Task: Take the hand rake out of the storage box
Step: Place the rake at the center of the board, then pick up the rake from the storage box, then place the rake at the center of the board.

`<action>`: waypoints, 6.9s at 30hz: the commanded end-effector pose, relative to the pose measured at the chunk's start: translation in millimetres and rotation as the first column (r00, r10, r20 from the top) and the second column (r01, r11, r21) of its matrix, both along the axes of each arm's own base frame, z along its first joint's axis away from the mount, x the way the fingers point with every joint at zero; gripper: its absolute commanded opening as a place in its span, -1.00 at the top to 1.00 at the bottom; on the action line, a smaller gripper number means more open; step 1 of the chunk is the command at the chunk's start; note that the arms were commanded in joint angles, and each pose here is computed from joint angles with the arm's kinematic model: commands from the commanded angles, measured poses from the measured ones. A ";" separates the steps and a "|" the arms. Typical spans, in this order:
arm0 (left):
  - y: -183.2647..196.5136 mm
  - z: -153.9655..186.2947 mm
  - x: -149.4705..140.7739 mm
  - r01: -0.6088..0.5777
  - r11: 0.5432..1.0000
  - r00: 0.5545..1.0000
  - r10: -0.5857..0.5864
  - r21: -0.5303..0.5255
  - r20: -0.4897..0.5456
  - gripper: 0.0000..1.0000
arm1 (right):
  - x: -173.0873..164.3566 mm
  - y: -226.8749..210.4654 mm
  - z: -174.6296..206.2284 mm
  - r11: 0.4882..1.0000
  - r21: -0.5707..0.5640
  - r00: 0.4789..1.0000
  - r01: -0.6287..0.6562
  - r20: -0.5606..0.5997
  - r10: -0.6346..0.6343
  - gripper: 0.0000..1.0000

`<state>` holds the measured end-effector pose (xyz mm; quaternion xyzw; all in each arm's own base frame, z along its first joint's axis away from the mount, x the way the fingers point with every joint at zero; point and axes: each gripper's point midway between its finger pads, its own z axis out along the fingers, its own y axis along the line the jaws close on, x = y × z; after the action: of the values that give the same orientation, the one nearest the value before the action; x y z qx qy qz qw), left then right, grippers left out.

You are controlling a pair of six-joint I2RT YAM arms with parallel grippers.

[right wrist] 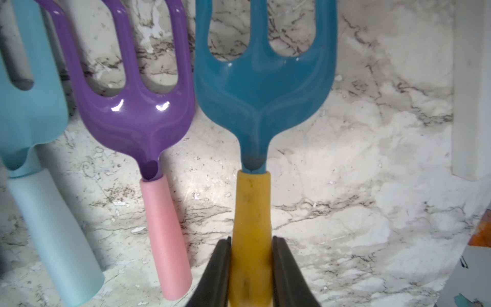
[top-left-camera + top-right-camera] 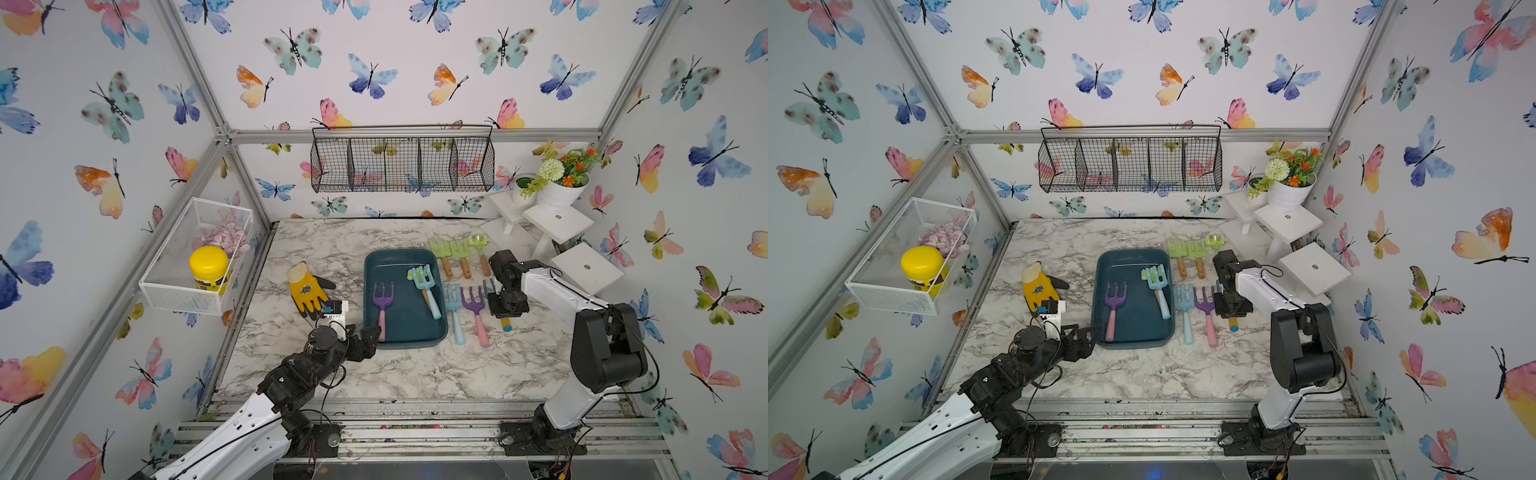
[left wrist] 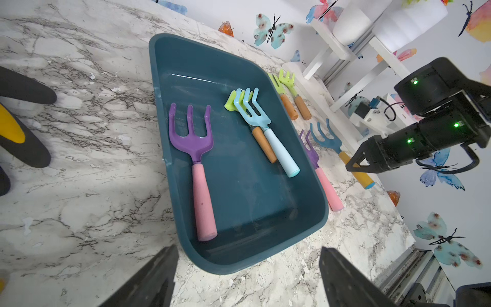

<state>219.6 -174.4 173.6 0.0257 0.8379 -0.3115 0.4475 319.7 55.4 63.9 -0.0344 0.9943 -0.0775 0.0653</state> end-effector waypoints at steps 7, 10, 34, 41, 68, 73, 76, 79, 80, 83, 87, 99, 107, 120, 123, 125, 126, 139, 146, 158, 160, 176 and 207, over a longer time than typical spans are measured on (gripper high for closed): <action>2.6 4.5 -1.3 0.004 1.000 1.000 -0.004 0.005 0.015 -0.77 | 1.6 -4.6 -18.8 1.000 -0.018 0.999 0.003 -0.034 -0.004 0.72; 3.4 5.6 -0.8 0.001 1.000 1.000 -0.002 0.010 0.017 -0.78 | 0.5 -5.9 -24.0 1.000 -0.017 0.999 0.006 -0.044 -0.007 0.65; 0.1 17.3 -0.5 0.007 1.000 1.000 -0.007 0.015 -0.027 -0.78 | 8.6 -2.3 12.6 0.999 0.036 0.994 0.020 0.103 -0.024 -0.29; -7.7 2.9 4.9 0.030 0.996 0.995 -0.022 0.085 -0.100 -0.56 | 17.8 25.7 66.9 0.971 0.228 0.942 -0.072 0.334 -0.009 -0.41; -45.1 -52.9 68.0 0.044 0.943 0.965 0.046 0.329 -0.260 -0.43 | -21.1 95.6 158.7 0.709 0.518 0.760 -0.479 0.649 0.039 -0.44; -47.8 -66.9 78.7 0.039 0.929 0.959 0.069 0.368 -0.275 -0.41 | -29.2 104.8 158.9 0.655 0.544 0.748 -0.524 0.662 0.049 -0.44; -49.6 -74.9 85.1 0.036 0.922 0.956 0.081 0.386 -0.283 -0.37 | -34.4 107.8 155.1 0.631 0.557 0.744 -0.540 0.667 0.048 -0.45; -52.1 -82.5 90.3 0.037 0.919 0.951 0.088 0.394 -0.295 -0.35 | -38.4 108.1 147.2 0.626 0.564 0.749 -0.539 0.661 0.049 -0.46; -52.2 -86.0 91.3 0.038 0.916 0.949 0.092 0.399 -0.303 -0.35 | -39.0 108.4 145.2 0.623 0.569 0.753 -0.536 0.656 0.048 -0.46; -53.0 -95.4 94.2 0.041 0.910 0.942 0.102 0.412 -0.321 -0.34 | -40.4 110.4 144.5 0.612 0.576 0.755 -0.541 0.653 0.053 -0.47; -53.3 -104.6 94.5 0.052 0.903 0.935 0.107 0.427 -0.339 -0.40 | -38.4 110.5 146.4 0.613 0.571 0.750 -0.545 0.660 0.051 -0.47; -37.6 -127.8 94.5 0.056 0.888 0.913 0.140 0.457 -0.384 -0.34 | -36.1 112.9 139.9 0.608 0.585 0.765 -0.537 0.641 0.059 -0.47; -49.8 -139.0 101.3 0.092 0.886 0.903 0.118 0.455 -0.412 -0.24 | -35.6 112.1 138.3 0.613 0.584 0.768 -0.532 0.638 0.059 -0.47; -58.8 -148.5 105.7 0.098 0.864 0.899 0.135 0.493 -0.416 -0.05 | -37.7 112.4 136.9 0.608 0.588 0.770 -0.533 0.636 0.059 -0.47; -58.0 -150.8 107.4 0.094 0.856 0.898 0.148 0.508 -0.415 0.10 | -39.2 112.2 137.2 0.608 0.588 0.768 -0.534 0.638 0.058 -0.47; -59.4 -151.8 108.2 0.095 0.855 0.897 0.149 0.509 -0.417 0.14 | -39.6 112.0 136.5 0.608 0.589 0.770 -0.532 0.636 0.057 -0.47; -60.5 -151.9 108.9 0.096 0.854 0.897 0.149 0.511 -0.416 0.16 | -39.6 111.9 136.4 0.608 0.589 0.770 -0.532 0.636 0.057 -0.47; -66.1 -142.1 113.5 0.075 0.842 0.918 0.151 0.535 -0.367 0.51 | -42.5 111.7 134.4 0.607 0.593 0.774 -0.529 0.631 0.059 -0.47; -71.9 -114.8 120.7 0.042 0.861 0.939 0.139 0.506 -0.314 0.63 | -44.9 111.0 135.2 0.608 0.593 0.774 -0.529 0.631 0.058 -0.47; -72.1 -55.3 131.1 -0.029 0.886 0.970 0.136 0.462 -0.199 0.70 | -56.0 112.5 120.7 0.586 0.617 0.789 -0.525 0.611 0.064 -0.48; -70.2 -47.0 135.2 -0.036 0.888 0.972 0.137 0.458 -0.190 0.70 | -57.1 113.4 119.9 0.581 0.621 0.791 -0.526 0.608 0.066 -0.48; -19.7 33.3 204.8 -0.153 0.860 0.976 0.209 0.486 -0.062 0.77 | -61.5 119.9 117.8 0.540 0.643 0.795 -0.543 0.601 0.083 -0.49; 95.6 -31.9 276.5 -0.189 0.730 0.935 0.339 0.656 -0.108 0.87 | -57.6 122.8 95.1 0.543 0.674 0.837 -0.500 0.537 0.104 -0.49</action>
<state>482.2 -79.6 143.0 0.0102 0.9351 0.0554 0.3499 264.1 177.0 162.3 -0.1581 0.8588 0.3730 0.3136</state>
